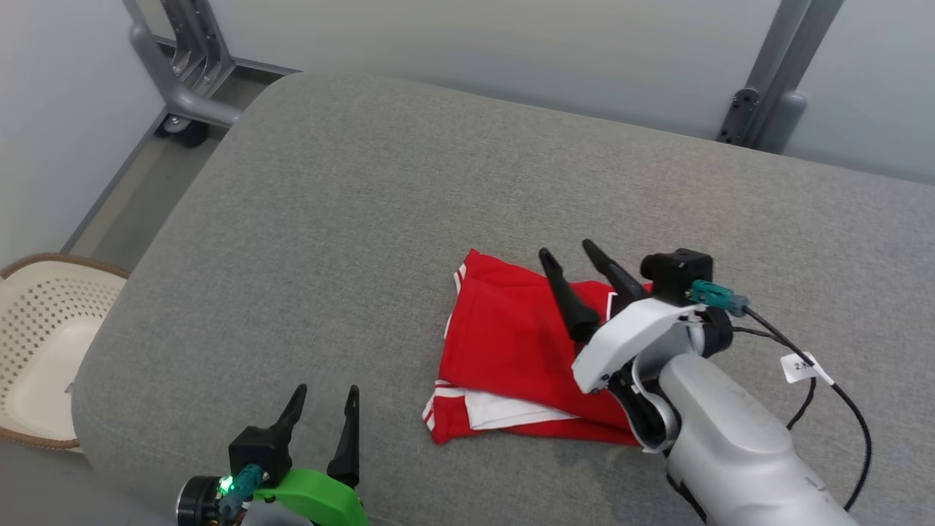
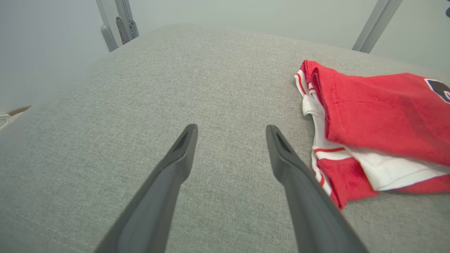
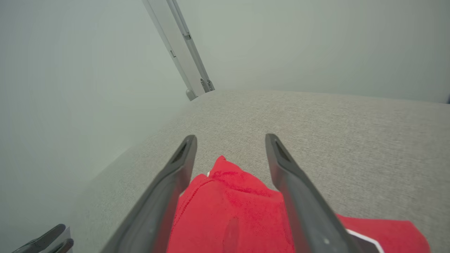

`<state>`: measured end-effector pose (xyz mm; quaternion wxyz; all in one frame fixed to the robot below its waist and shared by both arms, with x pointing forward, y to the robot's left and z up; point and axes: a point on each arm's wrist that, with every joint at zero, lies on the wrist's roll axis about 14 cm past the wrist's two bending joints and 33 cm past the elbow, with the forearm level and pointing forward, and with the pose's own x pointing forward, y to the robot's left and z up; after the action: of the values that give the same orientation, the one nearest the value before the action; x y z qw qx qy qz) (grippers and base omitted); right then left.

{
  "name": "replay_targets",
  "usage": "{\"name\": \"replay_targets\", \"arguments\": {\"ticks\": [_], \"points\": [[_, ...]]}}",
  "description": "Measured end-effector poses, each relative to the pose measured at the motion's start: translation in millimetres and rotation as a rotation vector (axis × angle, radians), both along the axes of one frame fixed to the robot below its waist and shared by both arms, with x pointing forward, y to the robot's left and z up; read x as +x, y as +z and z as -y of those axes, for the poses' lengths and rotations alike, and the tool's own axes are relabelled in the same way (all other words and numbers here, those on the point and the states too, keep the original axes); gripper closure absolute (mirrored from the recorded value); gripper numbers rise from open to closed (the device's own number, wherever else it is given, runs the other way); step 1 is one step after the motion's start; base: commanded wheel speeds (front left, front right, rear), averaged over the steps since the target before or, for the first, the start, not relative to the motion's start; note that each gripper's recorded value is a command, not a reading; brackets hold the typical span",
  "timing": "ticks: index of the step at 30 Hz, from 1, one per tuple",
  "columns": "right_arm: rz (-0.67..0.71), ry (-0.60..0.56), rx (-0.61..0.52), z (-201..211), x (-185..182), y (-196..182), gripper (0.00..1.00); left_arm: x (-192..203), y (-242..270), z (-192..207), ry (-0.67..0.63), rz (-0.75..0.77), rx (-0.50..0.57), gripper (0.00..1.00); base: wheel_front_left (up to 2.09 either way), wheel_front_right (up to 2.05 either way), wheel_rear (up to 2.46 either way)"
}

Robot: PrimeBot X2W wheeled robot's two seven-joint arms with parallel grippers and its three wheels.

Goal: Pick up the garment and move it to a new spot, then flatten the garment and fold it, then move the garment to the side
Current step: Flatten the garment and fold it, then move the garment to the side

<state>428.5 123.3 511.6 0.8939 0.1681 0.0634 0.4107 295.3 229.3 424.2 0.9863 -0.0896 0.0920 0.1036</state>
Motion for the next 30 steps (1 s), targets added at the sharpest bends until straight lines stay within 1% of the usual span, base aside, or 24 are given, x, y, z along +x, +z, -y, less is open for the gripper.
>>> {"name": "replay_targets", "arguments": {"ticks": [2, 6, 9, 15, 18, 22, 28, 30], "points": [[0.021, -0.102, -0.012, 30.1, 17.7, -0.4, 0.0, 6.1, 1.4, 1.5, -0.009, 0.004, 0.005, 0.0, 0.0, 0.0, 0.0], [0.045, -0.289, -0.058, 96.1, 34.1, -10.0, 0.0, 23.9, 8.8, 8.9, -0.047, 0.029, 0.019, 0.0, 0.0, 0.0, 0.0], [0.046, -0.415, -0.087, 143.5, 36.7, -17.3, 0.0, 35.5, 12.8, 13.7, -0.065, 0.043, 0.028, 0.0, 0.0, 0.0, 0.0], [0.038, -0.6, -0.149, 218.2, 24.4, -31.1, 0.0, 56.4, 18.6, 25.8, -0.109, 0.063, 0.047, 0.0, 0.0, 0.0, 0.0], [0.022, -0.657, -0.177, 243.5, 11.4, -40.2, 0.0, 65.2, 21.3, 34.1, -0.139, 0.073, 0.058, 0.0, 0.0, 0.0, 0.0], [0.004, -0.707, -0.207, 266.2, -6.0, -49.1, 0.0, 69.9, 19.9, 43.0, -0.166, 0.071, 0.058, 0.0, 0.0, 0.0, 0.0], [-0.009, -0.739, -0.216, 279.8, -29.2, -53.0, 0.0, 64.0, 21.7, 49.0, -0.18, 0.079, 0.062, 0.0, 0.0, 0.0, 0.0], [-0.018, -0.756, -0.194, 283.9, -34.4, -52.1, 0.0, 61.6, 23.3, 50.3, -0.183, 0.086, 0.062, 0.0, 0.0, 0.0, 0.0]]}}
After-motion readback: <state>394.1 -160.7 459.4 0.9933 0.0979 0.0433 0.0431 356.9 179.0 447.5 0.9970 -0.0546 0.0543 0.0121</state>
